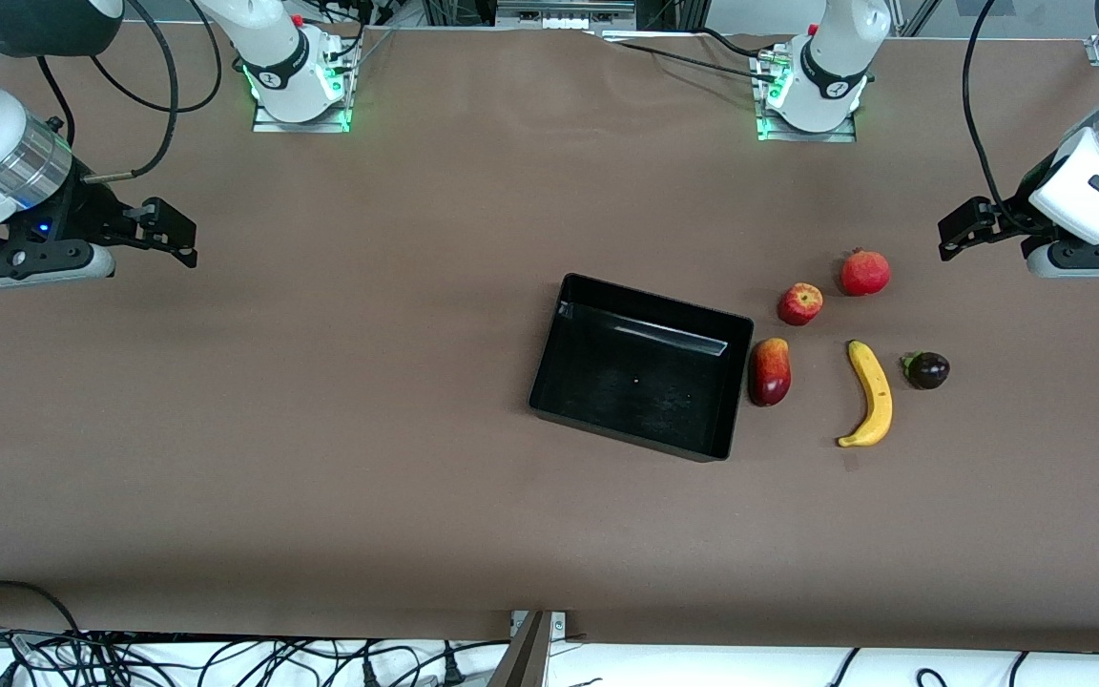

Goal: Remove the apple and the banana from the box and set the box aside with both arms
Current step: 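Reach the right gripper to the rim of the empty black tray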

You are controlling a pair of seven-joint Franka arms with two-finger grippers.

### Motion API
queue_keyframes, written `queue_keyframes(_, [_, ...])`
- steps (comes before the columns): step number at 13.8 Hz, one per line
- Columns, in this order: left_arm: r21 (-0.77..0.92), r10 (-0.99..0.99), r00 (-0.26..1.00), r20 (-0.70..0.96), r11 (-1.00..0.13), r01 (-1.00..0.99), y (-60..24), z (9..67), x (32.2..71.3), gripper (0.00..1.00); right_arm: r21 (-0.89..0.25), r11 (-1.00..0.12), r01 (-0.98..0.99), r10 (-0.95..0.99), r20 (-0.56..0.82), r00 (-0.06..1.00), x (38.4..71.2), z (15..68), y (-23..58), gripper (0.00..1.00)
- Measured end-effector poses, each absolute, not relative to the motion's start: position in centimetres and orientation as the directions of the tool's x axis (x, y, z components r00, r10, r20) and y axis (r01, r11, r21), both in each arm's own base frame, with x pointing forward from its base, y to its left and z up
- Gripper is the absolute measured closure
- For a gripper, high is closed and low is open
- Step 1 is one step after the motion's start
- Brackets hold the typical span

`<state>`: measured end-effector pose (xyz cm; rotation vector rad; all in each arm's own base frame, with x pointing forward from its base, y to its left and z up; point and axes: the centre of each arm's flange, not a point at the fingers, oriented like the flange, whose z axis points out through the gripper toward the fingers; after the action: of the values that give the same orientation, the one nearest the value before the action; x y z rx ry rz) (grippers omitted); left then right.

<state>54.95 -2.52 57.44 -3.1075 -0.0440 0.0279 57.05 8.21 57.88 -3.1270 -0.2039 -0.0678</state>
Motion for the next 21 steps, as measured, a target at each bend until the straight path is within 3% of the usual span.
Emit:
queue_keyframes(6, [-0.035, 0.039, 0.999, -0.028, -0.999, 0.038, -1.9, 57.4, 54.9, 0.00, -0.004, -0.978, 0.207, 0.207, 0.023, 0.978, 56.6, 57.0, 12.4, 0.00])
queue_keyframes(9, [-0.035, 0.039, 0.999, -0.030, -0.999, 0.038, -1.9, 57.3, 54.8, 0.00, -0.021, -0.973, 0.231, 0.232, -0.102, 0.967, 56.5, 53.1, 13.8, 0.00])
queue_keyframes(13, [-0.035, 0.038, 0.999, -0.029, -0.999, 0.037, -2.0, 57.4, 54.8, 0.00, -0.091, -0.995, 0.050, 0.062, -0.142, 0.988, 56.1, 49.4, 21.9, 0.00])
queue_keyframes(16, [-0.035, 0.037, 0.999, -0.029, -0.999, 0.036, -2.0, 57.4, 54.8, 0.00, -0.078, -0.993, -0.085, -0.076, -0.107, 0.991, 54.5, 44.5, 32.4, 0.00])
queue_keyframes(21, [-0.035, 0.037, 0.999, -0.029, -0.999, 0.036, -2.0, 57.4, 54.8, 0.00, -0.069, -0.961, -0.269, -0.264, -0.074, 0.962, 51.3, 32.1, 44.4, 0.00])
